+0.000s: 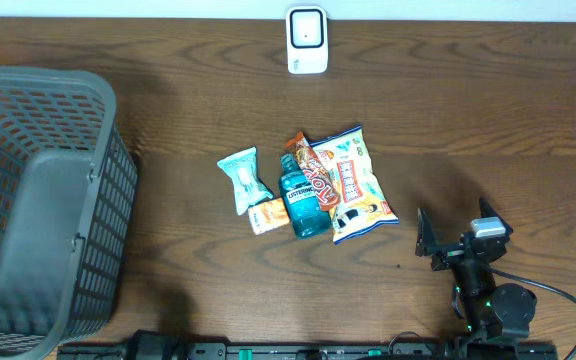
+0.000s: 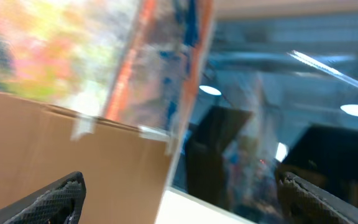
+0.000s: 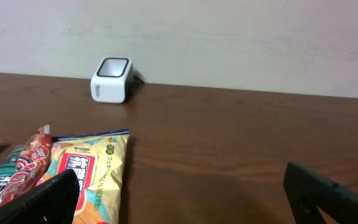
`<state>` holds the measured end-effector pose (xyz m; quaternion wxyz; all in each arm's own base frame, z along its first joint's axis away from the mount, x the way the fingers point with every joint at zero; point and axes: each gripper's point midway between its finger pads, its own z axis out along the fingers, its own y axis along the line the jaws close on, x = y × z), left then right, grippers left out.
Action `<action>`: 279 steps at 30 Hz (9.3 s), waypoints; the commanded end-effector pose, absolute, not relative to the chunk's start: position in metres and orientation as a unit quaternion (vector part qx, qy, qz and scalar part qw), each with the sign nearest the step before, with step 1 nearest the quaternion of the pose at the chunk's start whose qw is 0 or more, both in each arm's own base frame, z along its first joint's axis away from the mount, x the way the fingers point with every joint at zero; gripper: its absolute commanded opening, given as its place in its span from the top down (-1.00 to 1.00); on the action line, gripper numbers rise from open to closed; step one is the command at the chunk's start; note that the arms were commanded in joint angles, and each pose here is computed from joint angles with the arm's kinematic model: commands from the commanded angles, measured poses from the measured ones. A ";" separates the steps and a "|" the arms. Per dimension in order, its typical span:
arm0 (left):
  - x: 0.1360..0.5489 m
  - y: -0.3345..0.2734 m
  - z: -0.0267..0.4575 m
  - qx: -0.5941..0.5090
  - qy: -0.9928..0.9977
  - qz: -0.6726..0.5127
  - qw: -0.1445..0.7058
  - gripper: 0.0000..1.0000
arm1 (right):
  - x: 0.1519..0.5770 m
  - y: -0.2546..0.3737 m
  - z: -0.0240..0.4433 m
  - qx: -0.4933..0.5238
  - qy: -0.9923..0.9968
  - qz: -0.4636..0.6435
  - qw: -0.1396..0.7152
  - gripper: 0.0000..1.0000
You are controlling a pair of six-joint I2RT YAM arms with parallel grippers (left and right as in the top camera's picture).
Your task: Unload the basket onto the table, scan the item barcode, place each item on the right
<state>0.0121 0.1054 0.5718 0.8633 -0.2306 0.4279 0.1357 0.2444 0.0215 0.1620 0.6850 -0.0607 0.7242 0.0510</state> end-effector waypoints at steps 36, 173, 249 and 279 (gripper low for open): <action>0.097 0.043 0.459 -0.210 0.428 -0.145 0.867 -0.96 | 0.230 0.069 0.165 0.158 0.703 0.430 0.545 -0.99; 0.239 -0.015 0.238 -0.008 0.733 -0.058 0.678 -0.96 | 0.287 0.230 0.229 0.024 0.791 0.575 -0.210 0.98; 0.239 -0.015 0.238 -0.008 0.733 -0.058 0.678 -0.96 | 0.689 0.239 0.160 0.237 0.790 0.222 0.520 0.98; 0.239 -0.015 0.238 -0.008 0.733 -0.059 0.677 -0.96 | 0.483 -0.283 0.079 -0.003 0.954 -0.295 0.053 0.98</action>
